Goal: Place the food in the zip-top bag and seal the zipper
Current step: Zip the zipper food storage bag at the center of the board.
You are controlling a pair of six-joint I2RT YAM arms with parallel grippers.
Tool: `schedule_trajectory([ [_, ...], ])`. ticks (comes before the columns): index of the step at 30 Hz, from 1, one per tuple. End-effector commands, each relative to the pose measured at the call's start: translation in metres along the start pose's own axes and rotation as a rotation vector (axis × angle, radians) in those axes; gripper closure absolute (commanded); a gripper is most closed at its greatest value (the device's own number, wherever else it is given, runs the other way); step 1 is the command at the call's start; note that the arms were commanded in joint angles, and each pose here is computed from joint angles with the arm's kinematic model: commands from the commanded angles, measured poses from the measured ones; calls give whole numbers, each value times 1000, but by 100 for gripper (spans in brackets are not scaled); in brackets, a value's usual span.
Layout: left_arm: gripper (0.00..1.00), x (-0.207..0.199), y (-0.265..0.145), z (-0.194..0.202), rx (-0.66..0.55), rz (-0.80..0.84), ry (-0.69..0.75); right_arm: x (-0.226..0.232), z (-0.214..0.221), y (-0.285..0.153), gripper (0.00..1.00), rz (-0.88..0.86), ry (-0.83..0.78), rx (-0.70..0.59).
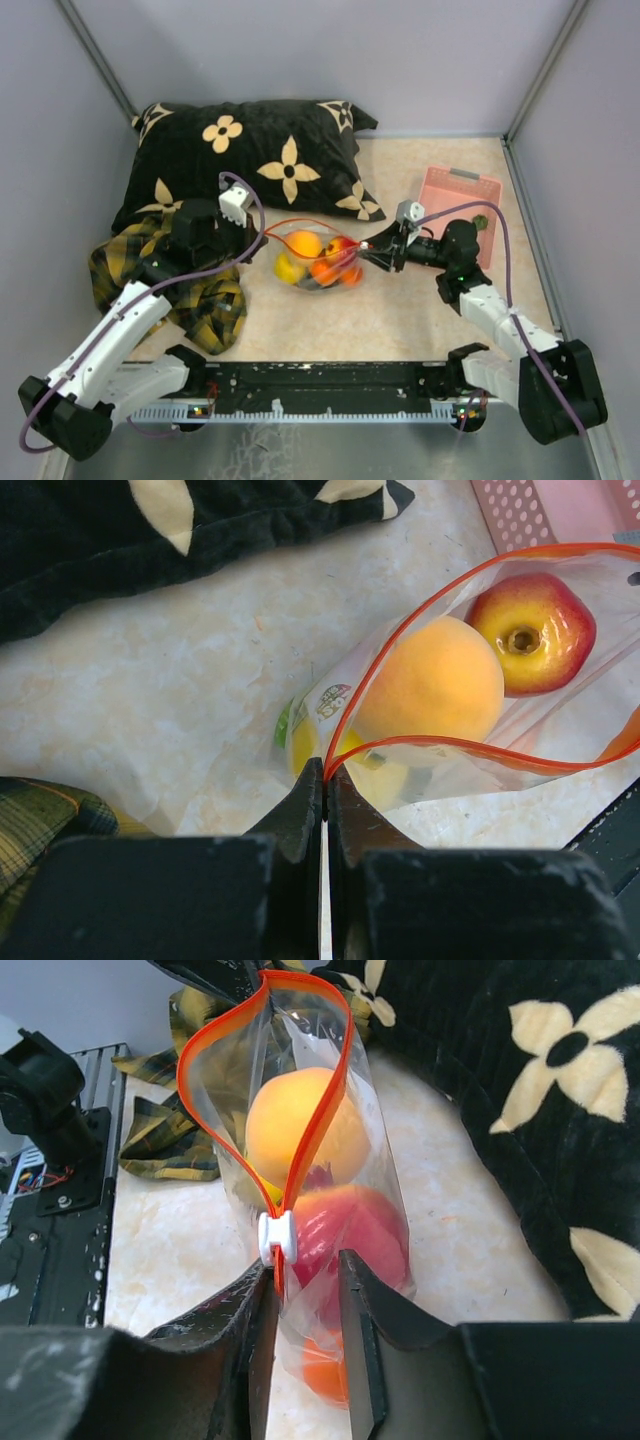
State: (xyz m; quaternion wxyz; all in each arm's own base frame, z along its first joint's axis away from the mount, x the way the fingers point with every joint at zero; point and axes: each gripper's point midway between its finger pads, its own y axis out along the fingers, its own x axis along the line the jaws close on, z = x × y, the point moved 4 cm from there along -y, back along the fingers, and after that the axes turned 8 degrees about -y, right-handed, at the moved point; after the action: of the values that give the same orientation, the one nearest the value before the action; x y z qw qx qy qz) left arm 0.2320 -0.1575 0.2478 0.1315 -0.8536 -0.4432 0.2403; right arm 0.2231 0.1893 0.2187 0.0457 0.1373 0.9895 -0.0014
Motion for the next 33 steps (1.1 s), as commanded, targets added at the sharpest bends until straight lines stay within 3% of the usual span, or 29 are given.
schedule_trajectory([
  [1,100,-6,-2,-17,-59,38,28,-2,-18,5,76,-45,-113,-60],
  [4,100,-1,-2,-19,-65,-4,20,-2,-19,5,97,-46,-120,-59],
  [5,100,2,-2,-20,-66,-27,15,-2,-19,5,100,-46,-120,-56],
  [11,99,27,-1,-23,-63,-218,-34,-5,-25,2,100,-5,-111,-39],
  [15,85,32,-3,-32,-79,-260,-54,-11,-26,3,100,30,-70,-7],
  [23,58,0,-11,-60,-132,-53,54,-20,-26,5,100,72,-9,24],
  [33,45,-70,7,-80,-44,359,232,-18,-34,8,100,-2,-26,59],
])
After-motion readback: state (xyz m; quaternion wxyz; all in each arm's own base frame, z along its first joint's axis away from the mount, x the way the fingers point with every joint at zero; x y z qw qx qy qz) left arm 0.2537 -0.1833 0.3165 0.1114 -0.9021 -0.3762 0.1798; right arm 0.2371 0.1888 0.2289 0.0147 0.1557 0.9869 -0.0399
